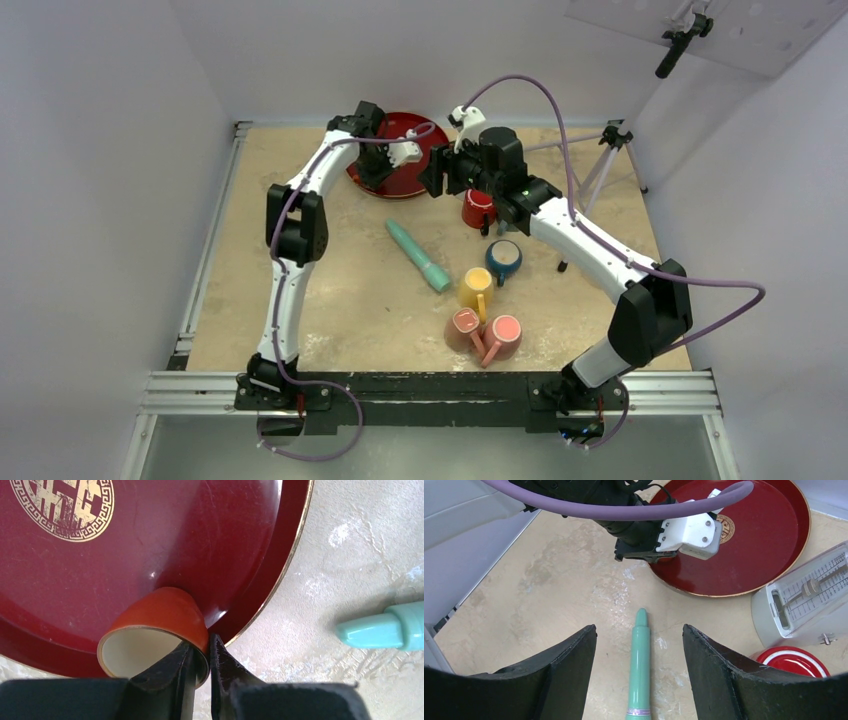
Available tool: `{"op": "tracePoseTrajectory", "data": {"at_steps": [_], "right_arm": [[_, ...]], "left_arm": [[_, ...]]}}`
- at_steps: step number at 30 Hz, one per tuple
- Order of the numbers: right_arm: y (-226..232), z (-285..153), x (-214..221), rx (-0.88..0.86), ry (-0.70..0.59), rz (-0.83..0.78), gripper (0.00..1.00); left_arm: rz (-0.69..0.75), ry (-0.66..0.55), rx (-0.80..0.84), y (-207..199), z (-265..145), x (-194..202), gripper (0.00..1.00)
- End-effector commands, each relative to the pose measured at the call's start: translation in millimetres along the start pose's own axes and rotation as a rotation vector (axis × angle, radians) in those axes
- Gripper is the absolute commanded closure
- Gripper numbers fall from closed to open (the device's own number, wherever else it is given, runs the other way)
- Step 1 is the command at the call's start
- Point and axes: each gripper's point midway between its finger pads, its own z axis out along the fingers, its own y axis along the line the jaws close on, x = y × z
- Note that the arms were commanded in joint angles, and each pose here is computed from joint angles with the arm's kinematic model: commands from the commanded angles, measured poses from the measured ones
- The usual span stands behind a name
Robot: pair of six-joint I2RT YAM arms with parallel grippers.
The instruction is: Turn the mug right side up
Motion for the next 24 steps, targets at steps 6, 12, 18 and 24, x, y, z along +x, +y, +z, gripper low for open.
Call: {"op": "tracePoseTrajectory", "data": {"at_steps": [6,12,18,24], "right_arm": [[3,-11,-28,0.009,-0.054,-0.037,0.32],[1,-26,-32,0.036,-0.079,-0.04,0.32],[-12,-42,-29,0.095,-0.097,-0.036,0.32],[-16,-54,-28,0.123,-0.1,-0.032,0.32]], "left_arm": [[0.033,-0.172,-0.117,21,-51,-49,0.4],[-0.008,-0.349,-0.087,3,-111,-88,0.26],[0.002,-0.364,0.021,-47,-89,-110,0.38],[-0.011,-0.195,0.038,-49,-22,-91,0.39]]}}
